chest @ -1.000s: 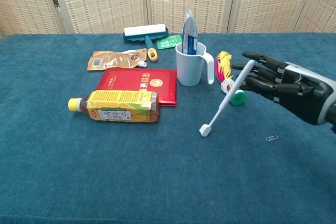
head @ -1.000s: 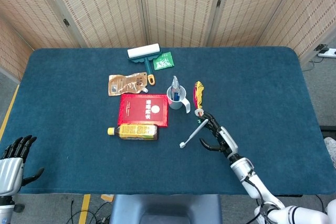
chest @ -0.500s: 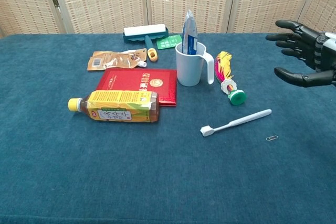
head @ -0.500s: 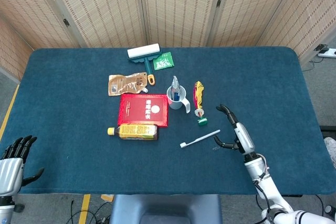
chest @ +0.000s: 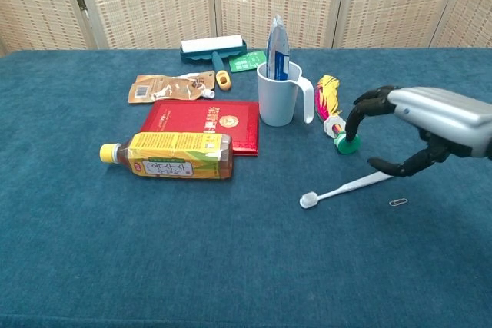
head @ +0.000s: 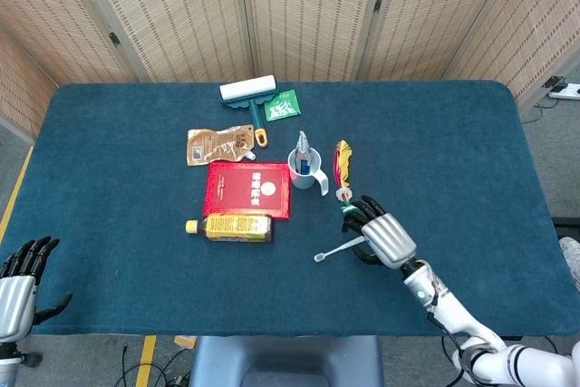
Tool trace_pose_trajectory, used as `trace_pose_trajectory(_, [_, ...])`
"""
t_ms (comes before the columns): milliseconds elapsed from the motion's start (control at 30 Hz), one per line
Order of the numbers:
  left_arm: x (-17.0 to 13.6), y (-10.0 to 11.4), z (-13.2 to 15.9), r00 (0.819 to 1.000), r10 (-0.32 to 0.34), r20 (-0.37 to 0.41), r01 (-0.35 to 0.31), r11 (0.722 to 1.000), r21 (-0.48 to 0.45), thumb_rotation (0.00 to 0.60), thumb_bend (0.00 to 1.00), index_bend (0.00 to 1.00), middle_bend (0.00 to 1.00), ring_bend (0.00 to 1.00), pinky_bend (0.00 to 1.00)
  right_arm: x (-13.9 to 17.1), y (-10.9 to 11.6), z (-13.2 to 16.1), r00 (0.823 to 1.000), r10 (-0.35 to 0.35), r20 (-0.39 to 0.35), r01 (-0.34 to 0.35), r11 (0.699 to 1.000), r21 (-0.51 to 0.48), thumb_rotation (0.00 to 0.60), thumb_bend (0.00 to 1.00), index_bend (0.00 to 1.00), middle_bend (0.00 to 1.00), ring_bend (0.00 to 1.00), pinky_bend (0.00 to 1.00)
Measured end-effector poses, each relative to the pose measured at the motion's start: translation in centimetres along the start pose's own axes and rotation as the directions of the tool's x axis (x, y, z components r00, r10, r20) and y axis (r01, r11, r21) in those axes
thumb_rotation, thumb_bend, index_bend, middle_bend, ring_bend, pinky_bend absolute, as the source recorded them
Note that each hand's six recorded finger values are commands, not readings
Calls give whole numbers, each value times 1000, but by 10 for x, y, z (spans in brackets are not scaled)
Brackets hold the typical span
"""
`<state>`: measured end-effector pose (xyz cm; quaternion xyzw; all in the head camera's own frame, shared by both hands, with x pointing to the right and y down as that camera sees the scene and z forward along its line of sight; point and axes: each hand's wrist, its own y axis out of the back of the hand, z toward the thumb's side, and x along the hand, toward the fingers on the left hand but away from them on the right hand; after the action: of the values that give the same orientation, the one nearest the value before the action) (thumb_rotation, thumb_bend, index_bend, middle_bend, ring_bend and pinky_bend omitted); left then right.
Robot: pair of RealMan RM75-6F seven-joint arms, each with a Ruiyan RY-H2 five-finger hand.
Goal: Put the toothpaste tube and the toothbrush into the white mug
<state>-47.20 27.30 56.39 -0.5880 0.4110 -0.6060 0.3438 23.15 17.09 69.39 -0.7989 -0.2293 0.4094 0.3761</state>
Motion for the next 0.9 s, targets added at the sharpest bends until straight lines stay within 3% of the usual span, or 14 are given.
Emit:
trace_pose_trajectory(167, [-3, 0, -5, 1000, -2, -13, 1, 1000, -1, 600, 243, 154, 151, 122, 199, -14, -21, 13, 997, 70, -35, -65, 992, 111, 600, 301, 431, 302, 132, 96])
trace_pose_trajectory(367, [-4, -1, -8, 1000, 0, -18, 0, 1000, -3, 600, 243, 154, 152, 122, 199, -23, -33, 13, 994, 96, -43, -87, 980, 180, 600, 305, 443, 302, 132, 96])
trace_pose_trajectory(600, [-5, -3, -9, 1000, -4, -22, 4, 1000, -5, 600, 243, 154, 152, 122, 199, -24, -39, 10, 993, 102, -54, -85, 963, 256, 600, 312, 450, 302, 132, 96])
trace_pose_trajectory(767, [-4, -4, -8, 1000, -4, -18, 4, 1000, -8, 600, 243, 154, 152, 122, 199, -24, -42, 9, 994, 96, -57, -75, 952, 297, 600, 222, 450, 296, 132, 96])
trace_pose_trajectory(900, [-3, -4, -8, 1000, -2, -17, 2, 1000, -7, 600, 243, 154, 151, 122, 199, -25, -44, 8, 995, 86, -51, -67, 951, 301, 600, 219, 449, 291, 132, 96])
